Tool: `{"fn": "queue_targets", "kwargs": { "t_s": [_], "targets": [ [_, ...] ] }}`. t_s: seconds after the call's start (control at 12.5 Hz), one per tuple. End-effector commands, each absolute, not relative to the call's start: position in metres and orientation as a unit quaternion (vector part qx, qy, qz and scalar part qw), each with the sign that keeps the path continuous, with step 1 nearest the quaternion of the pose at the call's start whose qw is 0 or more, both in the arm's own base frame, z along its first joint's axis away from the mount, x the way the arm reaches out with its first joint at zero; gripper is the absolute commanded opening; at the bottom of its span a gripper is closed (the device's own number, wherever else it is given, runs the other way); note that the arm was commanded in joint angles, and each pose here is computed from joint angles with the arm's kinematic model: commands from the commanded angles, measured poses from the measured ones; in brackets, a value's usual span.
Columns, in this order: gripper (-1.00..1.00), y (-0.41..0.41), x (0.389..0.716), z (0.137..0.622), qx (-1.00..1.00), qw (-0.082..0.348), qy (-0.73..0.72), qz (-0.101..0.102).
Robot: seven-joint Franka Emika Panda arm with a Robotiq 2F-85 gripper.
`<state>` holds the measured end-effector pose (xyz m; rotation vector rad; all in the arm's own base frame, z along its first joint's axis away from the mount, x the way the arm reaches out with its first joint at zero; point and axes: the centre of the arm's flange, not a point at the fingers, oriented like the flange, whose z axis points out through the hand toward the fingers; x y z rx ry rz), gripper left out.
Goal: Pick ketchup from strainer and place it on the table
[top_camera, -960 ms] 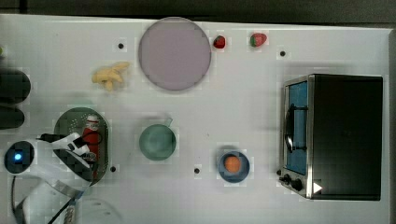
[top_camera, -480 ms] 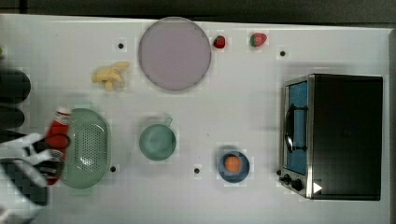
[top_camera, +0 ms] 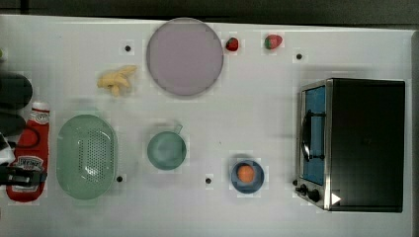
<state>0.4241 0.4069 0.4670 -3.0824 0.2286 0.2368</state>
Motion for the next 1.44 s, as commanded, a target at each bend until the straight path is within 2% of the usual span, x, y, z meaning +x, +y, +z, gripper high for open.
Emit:
{"fn": "queue_targets", "kwargs": {
  "t_s": [0.08,0.32,0.56,0.88,1.28,1.44],
  "targets": [
    [0.21,0.319,0.499,0.48,-0.992,0.023,0.098,0.073],
    [0.21,0.249,0.534,0.495,-0.986,0.019,0.157,0.048],
    [0.21,0.183,0.558,0.499,-0.976,0.014,0.213,0.039],
    [0.21,0.089,0.576,0.48,-0.961,0.003,0.271,0.052],
    [0.21,-0.006,0.568,0.425,-0.958,-0.005,0.275,0.083],
    [0.21,-0.029,0.56,0.395,-0.953,-0.004,0.292,0.079]
  ]
}}
